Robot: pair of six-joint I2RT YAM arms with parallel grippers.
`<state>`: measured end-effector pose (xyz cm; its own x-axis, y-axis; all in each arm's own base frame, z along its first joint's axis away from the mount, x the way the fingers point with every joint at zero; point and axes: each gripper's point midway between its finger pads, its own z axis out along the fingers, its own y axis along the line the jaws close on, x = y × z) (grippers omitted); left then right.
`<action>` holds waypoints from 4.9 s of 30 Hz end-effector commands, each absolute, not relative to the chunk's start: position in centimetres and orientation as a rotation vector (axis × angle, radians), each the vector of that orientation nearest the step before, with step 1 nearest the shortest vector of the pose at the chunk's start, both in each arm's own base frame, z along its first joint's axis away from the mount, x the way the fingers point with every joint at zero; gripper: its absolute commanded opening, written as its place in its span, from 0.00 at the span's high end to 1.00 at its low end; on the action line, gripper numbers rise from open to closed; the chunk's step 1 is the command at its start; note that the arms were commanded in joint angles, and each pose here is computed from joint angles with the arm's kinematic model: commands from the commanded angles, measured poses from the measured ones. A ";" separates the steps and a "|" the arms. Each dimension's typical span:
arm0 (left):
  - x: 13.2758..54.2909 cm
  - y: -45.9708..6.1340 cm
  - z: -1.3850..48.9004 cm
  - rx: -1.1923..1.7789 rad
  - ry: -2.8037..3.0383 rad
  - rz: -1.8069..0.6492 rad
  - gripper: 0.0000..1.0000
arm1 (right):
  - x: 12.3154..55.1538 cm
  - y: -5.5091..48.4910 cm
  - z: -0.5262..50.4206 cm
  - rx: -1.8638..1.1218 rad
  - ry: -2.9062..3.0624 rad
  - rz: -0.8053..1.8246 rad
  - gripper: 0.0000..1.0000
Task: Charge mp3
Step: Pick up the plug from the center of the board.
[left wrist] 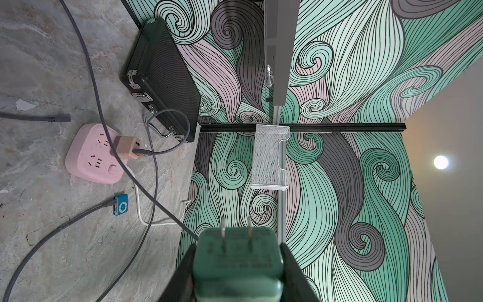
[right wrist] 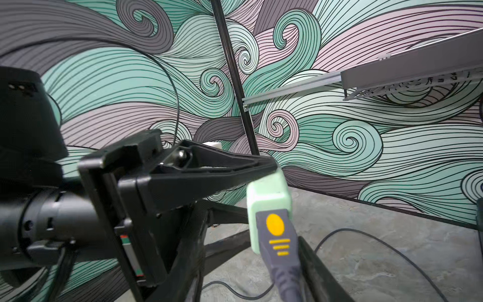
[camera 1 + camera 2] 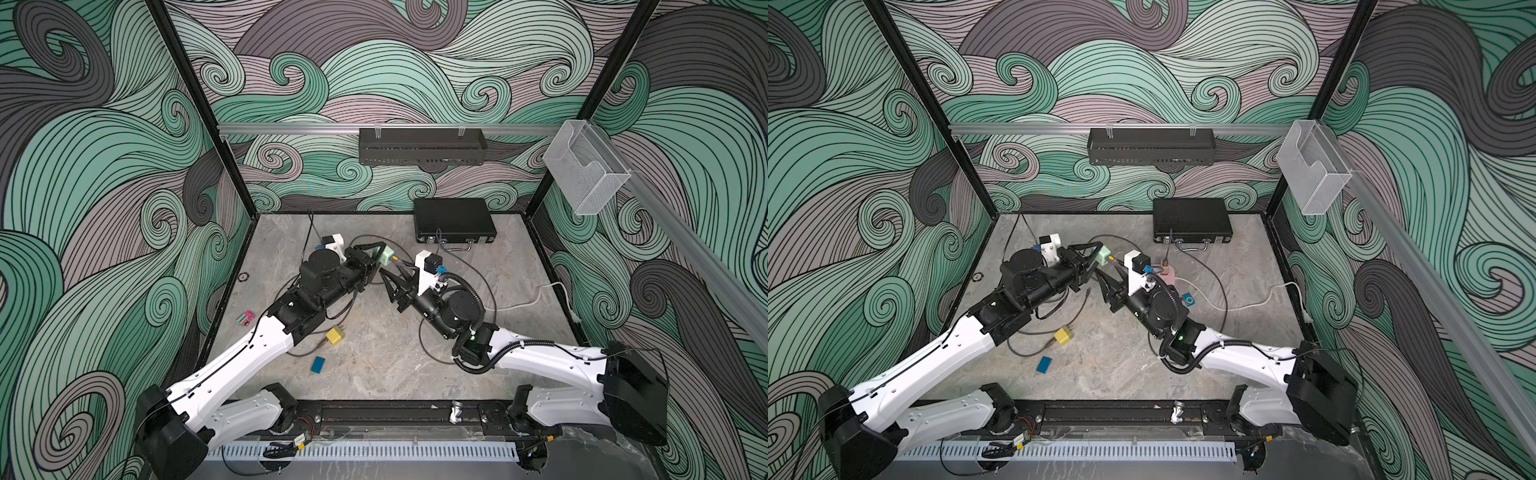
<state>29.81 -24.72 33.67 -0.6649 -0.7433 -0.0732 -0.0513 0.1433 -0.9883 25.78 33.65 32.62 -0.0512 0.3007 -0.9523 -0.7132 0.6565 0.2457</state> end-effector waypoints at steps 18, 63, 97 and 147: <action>29.0 -25.6 34.8 -0.718 1.857 -1.649 0.95 | 27.5 33.2 34.6 -0.378 1.314 0.789 0.45; 29.7 -24.7 32.0 -0.798 1.893 -1.539 0.99 | 28.3 31.8 34.7 -0.382 1.400 0.797 0.59; 30.2 -24.6 32.6 -0.787 1.867 -1.524 1.00 | 27.8 34.4 32.3 -0.519 1.506 0.882 0.72; 29.3 -16.1 32.6 -0.452 2.056 -0.711 0.53 | 30.6 24.7 28.7 -0.609 2.121 0.469 1.00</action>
<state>29.70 -17.16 32.12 -0.5286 -0.6459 -0.5507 -0.0670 0.6785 -0.7315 31.20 27.47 31.04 -0.4038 -0.1199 -0.9070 -0.6119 0.7724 0.1704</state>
